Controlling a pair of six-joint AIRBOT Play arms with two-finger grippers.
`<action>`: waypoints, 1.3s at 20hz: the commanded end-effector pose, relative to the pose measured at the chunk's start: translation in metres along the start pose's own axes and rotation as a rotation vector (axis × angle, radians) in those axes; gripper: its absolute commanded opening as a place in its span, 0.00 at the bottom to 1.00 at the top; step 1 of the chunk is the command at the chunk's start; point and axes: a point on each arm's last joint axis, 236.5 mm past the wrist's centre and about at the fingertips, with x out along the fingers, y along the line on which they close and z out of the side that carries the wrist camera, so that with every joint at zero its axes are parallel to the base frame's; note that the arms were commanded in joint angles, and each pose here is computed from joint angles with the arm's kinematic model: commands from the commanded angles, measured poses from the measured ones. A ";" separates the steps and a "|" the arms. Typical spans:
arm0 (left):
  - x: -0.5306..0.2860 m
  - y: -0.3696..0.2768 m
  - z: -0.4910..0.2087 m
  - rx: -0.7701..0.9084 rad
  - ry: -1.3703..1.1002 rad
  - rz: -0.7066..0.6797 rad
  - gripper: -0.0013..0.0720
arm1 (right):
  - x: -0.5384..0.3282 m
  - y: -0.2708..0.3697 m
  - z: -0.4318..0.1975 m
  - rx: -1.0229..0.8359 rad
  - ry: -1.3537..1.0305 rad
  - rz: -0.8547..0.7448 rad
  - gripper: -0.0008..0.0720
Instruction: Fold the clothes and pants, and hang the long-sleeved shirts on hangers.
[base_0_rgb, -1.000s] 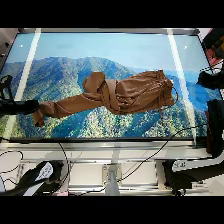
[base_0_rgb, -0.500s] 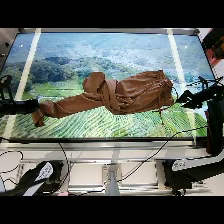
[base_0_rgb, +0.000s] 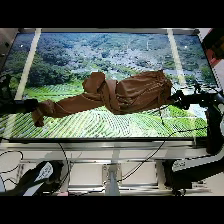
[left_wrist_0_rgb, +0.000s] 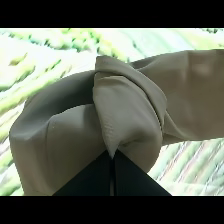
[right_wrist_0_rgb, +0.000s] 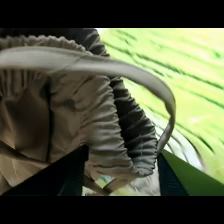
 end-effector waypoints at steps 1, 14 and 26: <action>0.000 0.001 0.000 -0.001 -0.002 0.001 0.04 | 0.012 0.010 0.012 -0.025 -0.060 -0.012 0.48; -0.049 -0.010 0.084 -0.042 -0.379 -0.008 0.04 | -0.183 0.181 0.042 -0.387 -0.517 0.120 0.05; -0.220 -0.021 0.121 0.244 -0.905 0.271 0.04 | -0.411 0.305 -0.099 -0.672 -1.062 0.181 0.05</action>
